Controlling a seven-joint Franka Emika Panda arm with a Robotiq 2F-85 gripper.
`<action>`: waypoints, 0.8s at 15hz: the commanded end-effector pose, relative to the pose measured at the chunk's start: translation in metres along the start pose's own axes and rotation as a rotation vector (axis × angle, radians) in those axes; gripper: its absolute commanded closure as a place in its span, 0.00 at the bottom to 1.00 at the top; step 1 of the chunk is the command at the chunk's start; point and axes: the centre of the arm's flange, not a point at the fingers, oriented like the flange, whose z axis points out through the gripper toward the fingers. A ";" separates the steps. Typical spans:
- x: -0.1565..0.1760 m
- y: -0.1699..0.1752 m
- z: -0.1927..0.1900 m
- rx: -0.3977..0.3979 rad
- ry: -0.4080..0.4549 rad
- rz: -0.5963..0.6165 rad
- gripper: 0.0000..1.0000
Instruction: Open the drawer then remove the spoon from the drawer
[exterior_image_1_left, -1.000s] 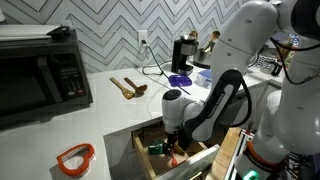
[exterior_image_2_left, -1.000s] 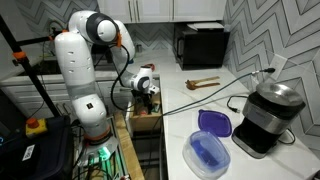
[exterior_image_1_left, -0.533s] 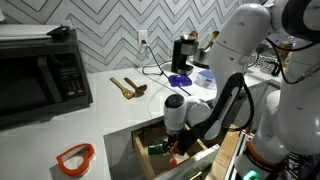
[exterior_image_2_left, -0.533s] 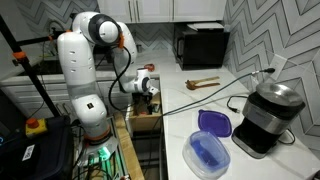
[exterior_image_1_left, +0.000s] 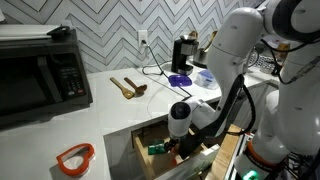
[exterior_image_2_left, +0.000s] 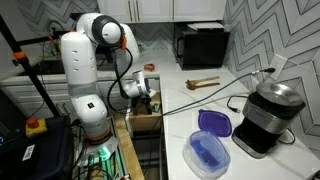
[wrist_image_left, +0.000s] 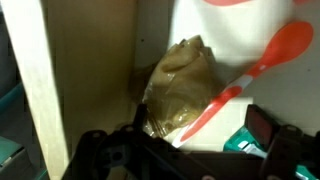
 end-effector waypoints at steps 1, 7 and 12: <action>-0.009 -0.007 0.025 0.002 0.031 0.038 0.00; -0.004 -0.012 0.041 0.004 0.069 0.066 0.00; 0.002 -0.015 0.047 0.002 0.083 0.080 0.15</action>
